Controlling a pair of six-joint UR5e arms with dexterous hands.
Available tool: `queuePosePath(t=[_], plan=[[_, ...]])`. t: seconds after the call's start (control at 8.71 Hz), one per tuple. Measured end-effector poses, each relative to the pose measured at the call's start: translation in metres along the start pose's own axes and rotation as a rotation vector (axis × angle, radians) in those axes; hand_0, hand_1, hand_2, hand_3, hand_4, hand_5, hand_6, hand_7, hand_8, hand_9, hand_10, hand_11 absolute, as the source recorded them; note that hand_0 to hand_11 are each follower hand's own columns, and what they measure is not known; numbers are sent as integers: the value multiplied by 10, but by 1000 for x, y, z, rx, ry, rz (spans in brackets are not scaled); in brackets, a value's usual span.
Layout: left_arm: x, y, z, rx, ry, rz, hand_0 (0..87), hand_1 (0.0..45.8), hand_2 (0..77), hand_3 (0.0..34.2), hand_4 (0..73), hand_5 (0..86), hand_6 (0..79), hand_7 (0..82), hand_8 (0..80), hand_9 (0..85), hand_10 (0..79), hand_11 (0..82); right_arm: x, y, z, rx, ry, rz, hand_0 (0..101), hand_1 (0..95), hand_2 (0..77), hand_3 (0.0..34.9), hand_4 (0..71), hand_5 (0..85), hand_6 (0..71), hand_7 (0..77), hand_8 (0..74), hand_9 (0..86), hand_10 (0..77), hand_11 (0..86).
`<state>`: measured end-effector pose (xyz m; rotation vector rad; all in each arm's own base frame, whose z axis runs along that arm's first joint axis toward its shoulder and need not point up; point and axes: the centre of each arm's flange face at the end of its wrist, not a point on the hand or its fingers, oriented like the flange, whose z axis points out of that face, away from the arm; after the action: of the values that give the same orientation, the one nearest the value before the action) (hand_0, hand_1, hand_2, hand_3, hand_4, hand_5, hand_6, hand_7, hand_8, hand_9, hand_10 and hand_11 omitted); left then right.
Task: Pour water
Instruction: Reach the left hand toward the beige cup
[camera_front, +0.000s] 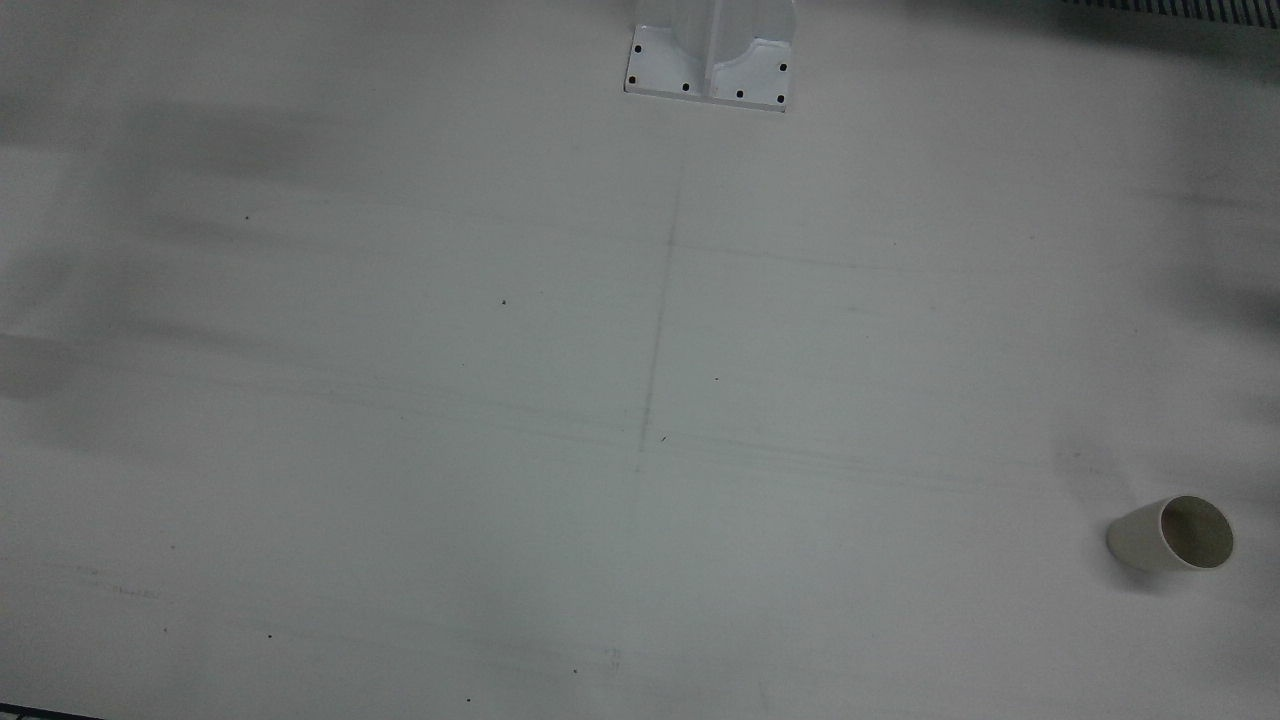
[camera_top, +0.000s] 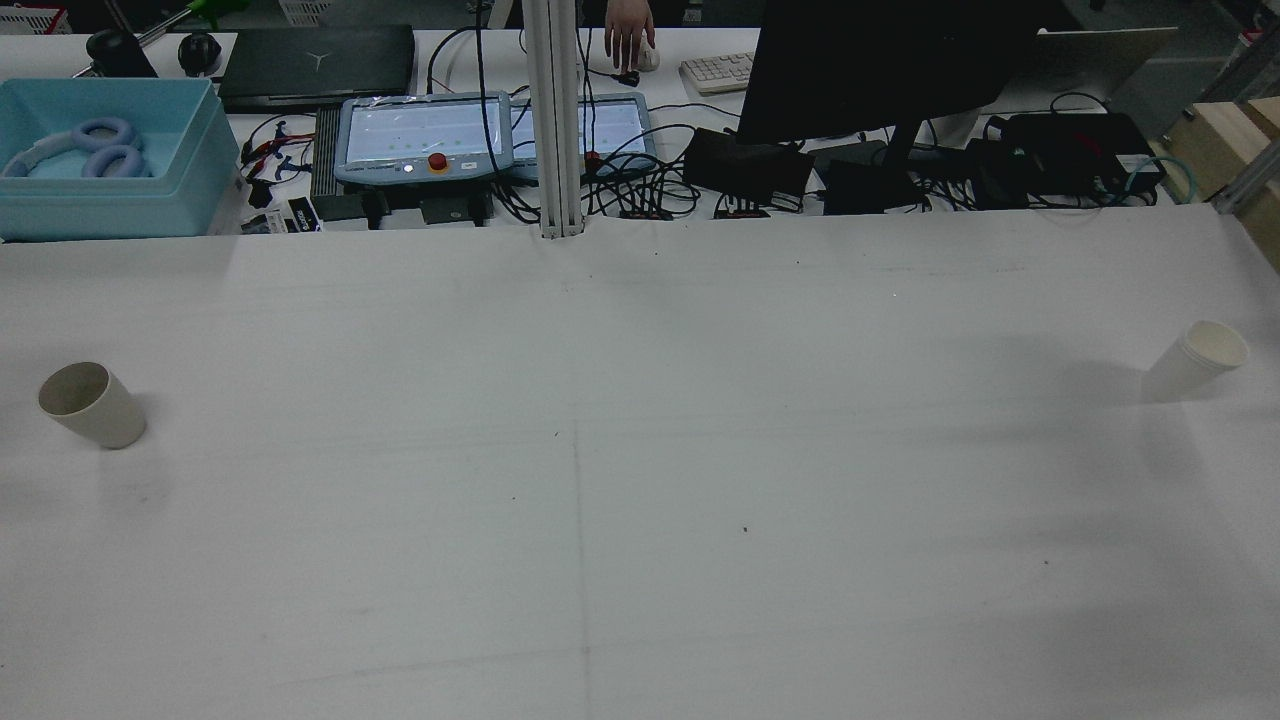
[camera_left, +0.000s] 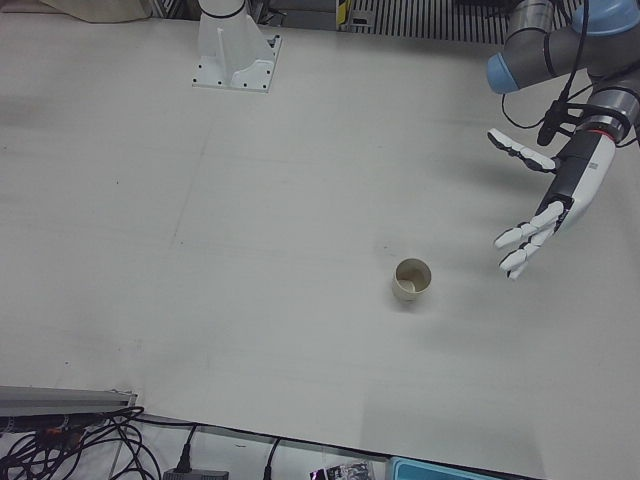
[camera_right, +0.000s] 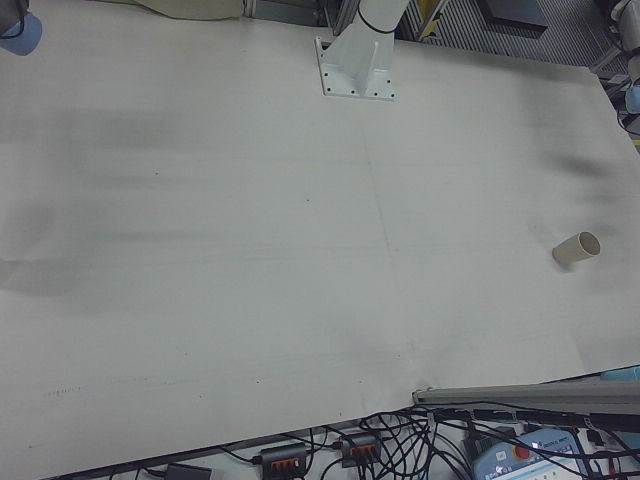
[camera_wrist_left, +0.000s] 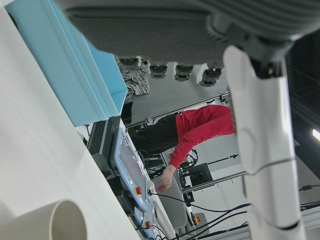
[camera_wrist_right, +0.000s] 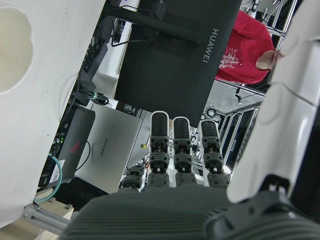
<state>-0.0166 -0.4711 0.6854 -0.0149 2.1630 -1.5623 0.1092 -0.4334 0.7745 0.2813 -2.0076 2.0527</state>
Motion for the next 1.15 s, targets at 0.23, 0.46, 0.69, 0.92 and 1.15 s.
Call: queuePosePath(t=[0.23,0.46,0.69,0.92,1.15], plan=[[-16,-21,15,9,-5,56,626,136,5,67,55,5,0,5,27,11,0,5,5,9,17,-12,4,-2,538,120,5,0,235,196,240,289,273,322,44,82],[-49,-22,42,7,-7,95,635,136,5,79,33,0,0,5,38,11,0,16,12,19,30,-26,9,-3,488,82,5,0,267,202,256,316,278,333,44,82],[-101,-9,62,10,-5,78,635,136,5,89,33,0,0,5,38,11,0,5,14,21,32,-27,10,-4,486,82,5,0,262,202,229,316,278,327,38,60],[-134,-11,67,15,-31,67,623,125,5,90,33,0,0,5,38,11,0,5,14,20,30,-25,12,-4,487,82,5,0,240,196,218,295,267,311,33,60],[-149,-24,72,28,-44,65,621,125,5,89,33,0,0,5,33,11,0,5,15,21,30,-26,13,-4,486,82,5,0,235,185,229,300,256,311,33,49]])
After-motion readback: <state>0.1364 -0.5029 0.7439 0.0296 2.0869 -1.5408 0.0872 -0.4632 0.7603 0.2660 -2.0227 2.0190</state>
